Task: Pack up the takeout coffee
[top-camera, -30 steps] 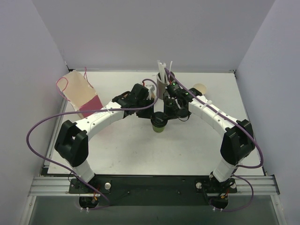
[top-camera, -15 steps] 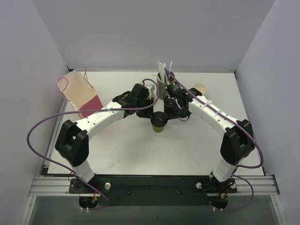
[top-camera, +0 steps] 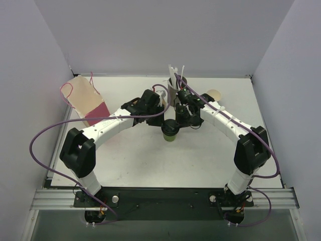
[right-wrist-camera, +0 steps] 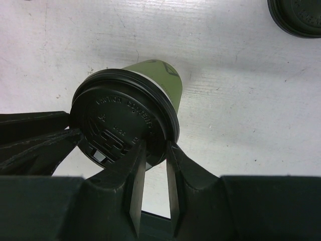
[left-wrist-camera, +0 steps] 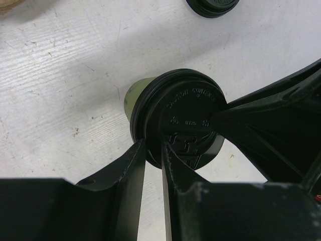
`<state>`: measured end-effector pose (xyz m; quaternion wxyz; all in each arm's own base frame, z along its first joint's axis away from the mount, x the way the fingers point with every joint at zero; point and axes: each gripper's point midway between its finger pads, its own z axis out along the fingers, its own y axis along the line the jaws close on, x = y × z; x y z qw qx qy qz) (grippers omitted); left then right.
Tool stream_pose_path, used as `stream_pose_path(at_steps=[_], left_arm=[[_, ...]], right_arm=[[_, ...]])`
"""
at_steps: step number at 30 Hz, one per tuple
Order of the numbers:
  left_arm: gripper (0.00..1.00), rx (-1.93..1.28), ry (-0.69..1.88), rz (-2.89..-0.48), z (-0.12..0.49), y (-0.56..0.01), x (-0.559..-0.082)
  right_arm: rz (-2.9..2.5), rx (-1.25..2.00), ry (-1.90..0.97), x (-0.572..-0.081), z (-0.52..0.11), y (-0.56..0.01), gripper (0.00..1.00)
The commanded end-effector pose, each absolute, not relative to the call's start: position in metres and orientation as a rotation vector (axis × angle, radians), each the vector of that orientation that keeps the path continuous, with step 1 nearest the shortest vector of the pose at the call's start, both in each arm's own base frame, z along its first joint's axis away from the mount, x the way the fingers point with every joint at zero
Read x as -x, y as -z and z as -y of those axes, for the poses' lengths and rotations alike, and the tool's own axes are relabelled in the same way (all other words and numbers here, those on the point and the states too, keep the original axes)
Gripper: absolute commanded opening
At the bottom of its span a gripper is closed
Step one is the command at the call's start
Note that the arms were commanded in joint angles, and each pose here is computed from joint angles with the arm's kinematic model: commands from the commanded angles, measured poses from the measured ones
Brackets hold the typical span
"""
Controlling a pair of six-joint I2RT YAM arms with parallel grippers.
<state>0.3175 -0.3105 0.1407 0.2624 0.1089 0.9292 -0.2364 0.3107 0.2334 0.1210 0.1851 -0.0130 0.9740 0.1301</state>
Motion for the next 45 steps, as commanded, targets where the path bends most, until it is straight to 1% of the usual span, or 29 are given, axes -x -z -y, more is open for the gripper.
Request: stream_pose_path(at_steps=[1,6,21,28,30,35,41,45], left_arm=[[0.29,-0.291,0.603,-2.503,0.313,-0.138,-0.326],[0.29,-0.284,0.584,-2.518,0.312,-0.131,-0.327],[0.28,-0.273,0.535,-2.567,0.303,-0.105,-0.321],[0.29,-0.286,0.522,-2.554,0.304,-0.11,-0.326],[0.29,-0.304,0.52,-2.532,0.307,-0.119,-0.332],[0.3,-0.334,0.527,-2.513,0.312,-0.129,-0.337],[0.33,-0.346,0.527,-2.493,0.313,-0.14,-0.341],[0.38,-0.337,0.537,-2.471,0.313,-0.151,-0.345]], right_arm=[[-2.764,0.042,-0.317,-0.311,-0.229,-0.118,0.18],[-2.786,0.042,-0.3,-0.308,-0.227,-0.111,0.16],[-2.844,0.054,-0.255,-0.289,-0.227,-0.09,0.16],[-2.829,0.076,-0.301,-0.277,-0.239,-0.099,0.15],[-2.81,0.072,-0.315,-0.277,-0.24,-0.106,0.17],[-2.763,0.043,-0.331,-0.286,-0.239,-0.121,0.27],[-2.719,0.002,-0.353,-0.296,-0.238,-0.137,0.29],[-2.67,-0.021,-0.374,-0.306,-0.236,-0.154,0.3]])
